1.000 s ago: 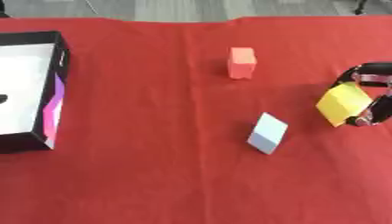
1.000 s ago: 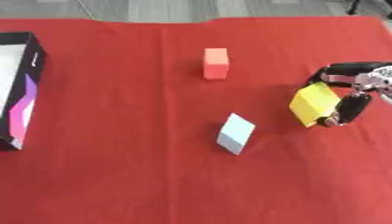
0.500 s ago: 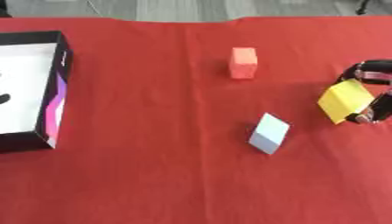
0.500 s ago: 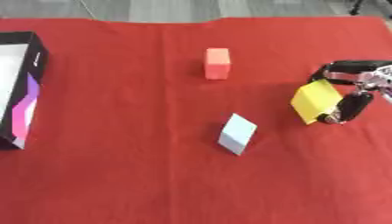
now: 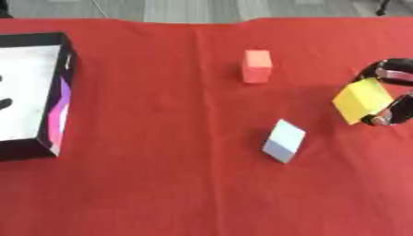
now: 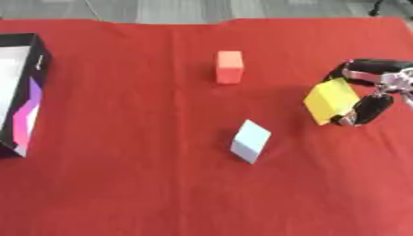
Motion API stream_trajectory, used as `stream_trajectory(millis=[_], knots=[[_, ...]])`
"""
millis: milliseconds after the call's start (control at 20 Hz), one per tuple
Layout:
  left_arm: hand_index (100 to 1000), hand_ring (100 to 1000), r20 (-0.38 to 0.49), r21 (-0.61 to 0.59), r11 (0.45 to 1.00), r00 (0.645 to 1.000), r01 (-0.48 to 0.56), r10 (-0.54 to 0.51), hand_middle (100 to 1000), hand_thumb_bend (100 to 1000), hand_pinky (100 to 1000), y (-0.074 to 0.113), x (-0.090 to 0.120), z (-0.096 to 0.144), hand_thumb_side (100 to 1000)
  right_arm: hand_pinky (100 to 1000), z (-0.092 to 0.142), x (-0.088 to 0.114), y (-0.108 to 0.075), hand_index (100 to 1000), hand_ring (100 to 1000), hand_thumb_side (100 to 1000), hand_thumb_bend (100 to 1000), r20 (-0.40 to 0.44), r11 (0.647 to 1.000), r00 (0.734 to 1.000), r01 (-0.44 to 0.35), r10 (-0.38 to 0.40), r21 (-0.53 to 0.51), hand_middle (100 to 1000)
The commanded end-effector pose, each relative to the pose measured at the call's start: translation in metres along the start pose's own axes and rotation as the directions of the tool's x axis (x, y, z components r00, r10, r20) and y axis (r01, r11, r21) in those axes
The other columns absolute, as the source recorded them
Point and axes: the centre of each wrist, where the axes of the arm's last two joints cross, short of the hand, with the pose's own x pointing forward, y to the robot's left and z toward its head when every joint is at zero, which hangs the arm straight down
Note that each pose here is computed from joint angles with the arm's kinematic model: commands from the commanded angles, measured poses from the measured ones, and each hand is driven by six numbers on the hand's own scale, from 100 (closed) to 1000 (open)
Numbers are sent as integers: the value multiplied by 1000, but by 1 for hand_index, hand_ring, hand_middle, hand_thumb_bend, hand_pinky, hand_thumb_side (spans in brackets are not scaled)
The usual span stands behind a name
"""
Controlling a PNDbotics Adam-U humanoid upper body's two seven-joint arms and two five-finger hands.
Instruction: Pick up the objects with one hand, pass them to the other hand, and then place them into the box on the other side of the table.
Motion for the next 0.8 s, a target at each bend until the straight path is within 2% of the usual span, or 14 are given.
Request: stream_trajectory(millis=[50,200,450,800], knots=[[675,943,43,-3,1000,999,12,-12,724,152,804,2,11,-4,917,855,11,9,-20,567,641,100,178,19,994,999,42,-41,-102,500],[676,944,56,-8,1000,998,16,-16,725,148,803,2,14,-4,910,848,14,22,-24,566,634,100,100,63,978,993,113,-103,-176,497],[676,945,92,-19,999,995,44,-42,727,133,802,3,24,-7,890,841,21,49,-26,566,627,100,100,155,946,972,213,-179,-243,495],[677,946,143,-54,993,985,100,-92,727,107,801,3,39,-10,866,830,19,79,-25,557,619,100,100,222,900,939,321,-263,-294,486]])
